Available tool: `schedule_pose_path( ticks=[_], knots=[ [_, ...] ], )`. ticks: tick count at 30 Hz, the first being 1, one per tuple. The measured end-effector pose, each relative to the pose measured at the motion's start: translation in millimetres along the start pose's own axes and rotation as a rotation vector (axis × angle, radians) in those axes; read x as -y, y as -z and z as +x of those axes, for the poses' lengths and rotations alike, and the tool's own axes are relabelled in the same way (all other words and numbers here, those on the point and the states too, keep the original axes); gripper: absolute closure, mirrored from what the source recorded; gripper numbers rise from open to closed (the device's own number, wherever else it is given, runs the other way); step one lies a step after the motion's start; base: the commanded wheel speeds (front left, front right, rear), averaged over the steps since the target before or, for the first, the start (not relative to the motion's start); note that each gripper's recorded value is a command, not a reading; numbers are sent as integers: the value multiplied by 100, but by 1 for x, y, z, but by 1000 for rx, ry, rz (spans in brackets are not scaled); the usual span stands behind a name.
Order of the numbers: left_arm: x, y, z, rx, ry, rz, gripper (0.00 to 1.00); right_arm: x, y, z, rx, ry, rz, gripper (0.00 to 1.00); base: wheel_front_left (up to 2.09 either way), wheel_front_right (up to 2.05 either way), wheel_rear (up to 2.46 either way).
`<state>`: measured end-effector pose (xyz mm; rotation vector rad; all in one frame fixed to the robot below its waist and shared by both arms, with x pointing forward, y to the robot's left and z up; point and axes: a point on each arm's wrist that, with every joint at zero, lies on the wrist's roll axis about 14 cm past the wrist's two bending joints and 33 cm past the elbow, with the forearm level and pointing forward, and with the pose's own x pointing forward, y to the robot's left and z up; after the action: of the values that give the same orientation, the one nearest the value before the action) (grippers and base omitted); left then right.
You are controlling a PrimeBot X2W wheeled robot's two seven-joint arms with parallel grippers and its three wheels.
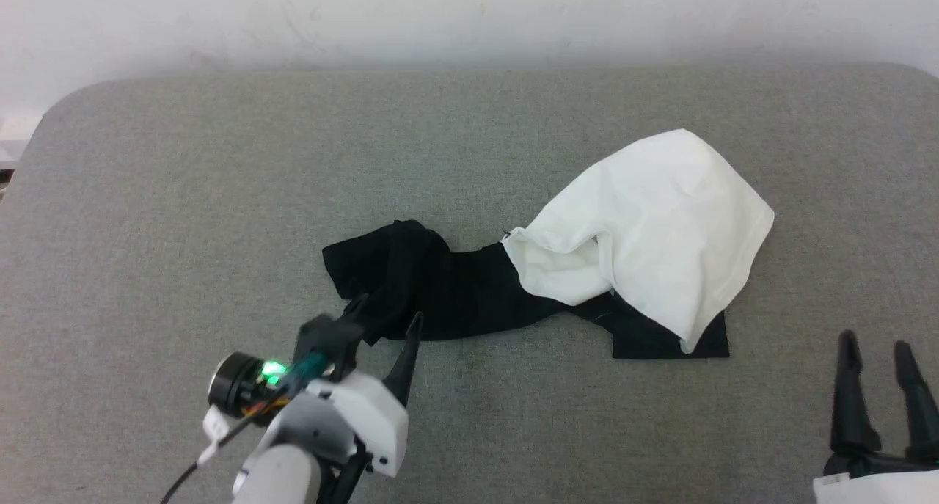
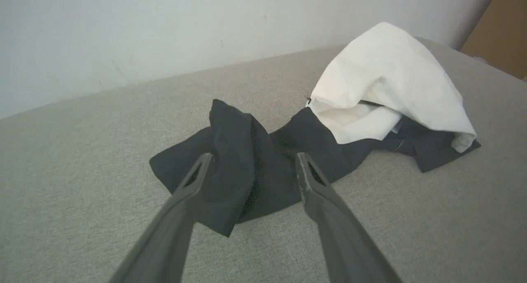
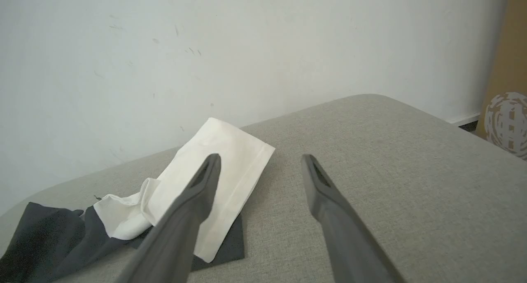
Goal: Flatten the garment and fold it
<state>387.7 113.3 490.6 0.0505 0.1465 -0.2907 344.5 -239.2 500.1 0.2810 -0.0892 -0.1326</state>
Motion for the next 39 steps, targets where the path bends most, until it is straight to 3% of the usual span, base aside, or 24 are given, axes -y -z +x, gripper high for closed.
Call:
schedule_pose_path(
  ticks=[7,16,17,18,25,30,33,39],
  knots=[
    [2,26,32,-271,61,116,0,-5,15,-1,-45,-12,7,0,0,0,0],
    [0,71,54,-467,55,137,0,1,25,-2,-79,12,4,0,0,0,0],
    [-1,74,56,-475,52,132,57,2,26,-2,-79,15,2,0,0,0,0],
    [0,77,58,-479,56,133,100,3,26,-2,-80,19,1,0,0,0,0],
    [7,83,67,-443,74,50,100,10,26,-3,-82,41,-7,0,0,0,0],
    [1,57,67,-331,47,-71,100,7,24,-4,-74,30,-2,0,0,0,0],
    [-29,50,54,-310,-21,-109,100,4,23,-3,-71,21,0,0,0,0,0],
    [-124,44,11,-321,-264,-125,100,4,34,-1,-103,22,7,0,0,0,0]
  ],
)
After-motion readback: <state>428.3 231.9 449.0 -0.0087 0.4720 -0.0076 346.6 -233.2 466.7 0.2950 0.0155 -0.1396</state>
